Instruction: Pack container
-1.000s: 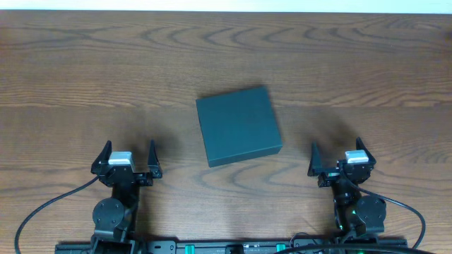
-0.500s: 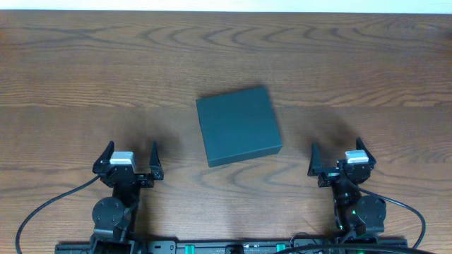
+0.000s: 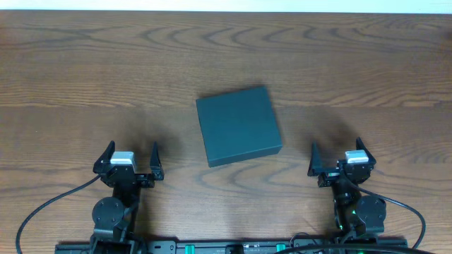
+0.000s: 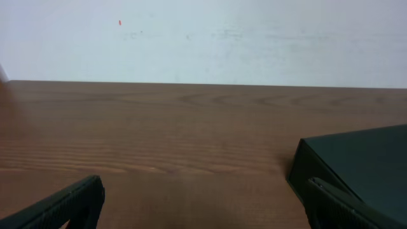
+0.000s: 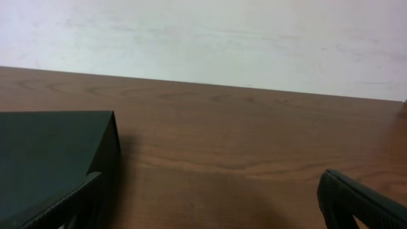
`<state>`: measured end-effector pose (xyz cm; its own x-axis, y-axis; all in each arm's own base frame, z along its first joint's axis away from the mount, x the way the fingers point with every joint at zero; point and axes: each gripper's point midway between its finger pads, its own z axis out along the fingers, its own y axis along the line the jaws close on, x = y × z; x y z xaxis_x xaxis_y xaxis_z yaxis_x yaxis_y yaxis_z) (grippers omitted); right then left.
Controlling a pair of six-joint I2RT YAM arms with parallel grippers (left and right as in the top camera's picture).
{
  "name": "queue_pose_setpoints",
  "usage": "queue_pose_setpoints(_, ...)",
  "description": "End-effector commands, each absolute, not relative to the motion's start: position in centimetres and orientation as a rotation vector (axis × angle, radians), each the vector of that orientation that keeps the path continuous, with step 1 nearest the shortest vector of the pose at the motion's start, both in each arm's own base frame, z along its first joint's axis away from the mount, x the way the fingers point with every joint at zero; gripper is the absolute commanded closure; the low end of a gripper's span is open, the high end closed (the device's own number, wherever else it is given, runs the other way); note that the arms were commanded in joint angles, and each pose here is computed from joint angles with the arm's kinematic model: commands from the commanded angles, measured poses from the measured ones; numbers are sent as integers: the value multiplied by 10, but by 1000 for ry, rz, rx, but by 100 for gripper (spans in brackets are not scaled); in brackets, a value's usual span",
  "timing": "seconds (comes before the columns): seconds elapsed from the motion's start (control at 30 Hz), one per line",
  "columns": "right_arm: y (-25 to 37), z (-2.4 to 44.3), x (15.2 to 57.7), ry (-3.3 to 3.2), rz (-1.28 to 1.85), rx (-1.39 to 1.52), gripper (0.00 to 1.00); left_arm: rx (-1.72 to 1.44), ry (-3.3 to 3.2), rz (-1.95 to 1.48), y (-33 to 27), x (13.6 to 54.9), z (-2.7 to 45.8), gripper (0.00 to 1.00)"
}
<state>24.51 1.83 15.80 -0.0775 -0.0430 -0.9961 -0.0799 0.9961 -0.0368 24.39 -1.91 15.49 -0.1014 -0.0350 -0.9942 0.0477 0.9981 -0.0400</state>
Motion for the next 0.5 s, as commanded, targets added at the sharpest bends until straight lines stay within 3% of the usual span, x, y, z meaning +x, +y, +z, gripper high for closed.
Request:
queue_pose_setpoints(0.0, 16, 157, 245, 1647, 22, -86, 1, -6, 1727, -70, -17, 243, 136, 1)
queue_pose_setpoints(0.47, 16, 157, 245, 1647, 22, -86, 1, -6, 1726, -70, -17, 243, 137, 1)
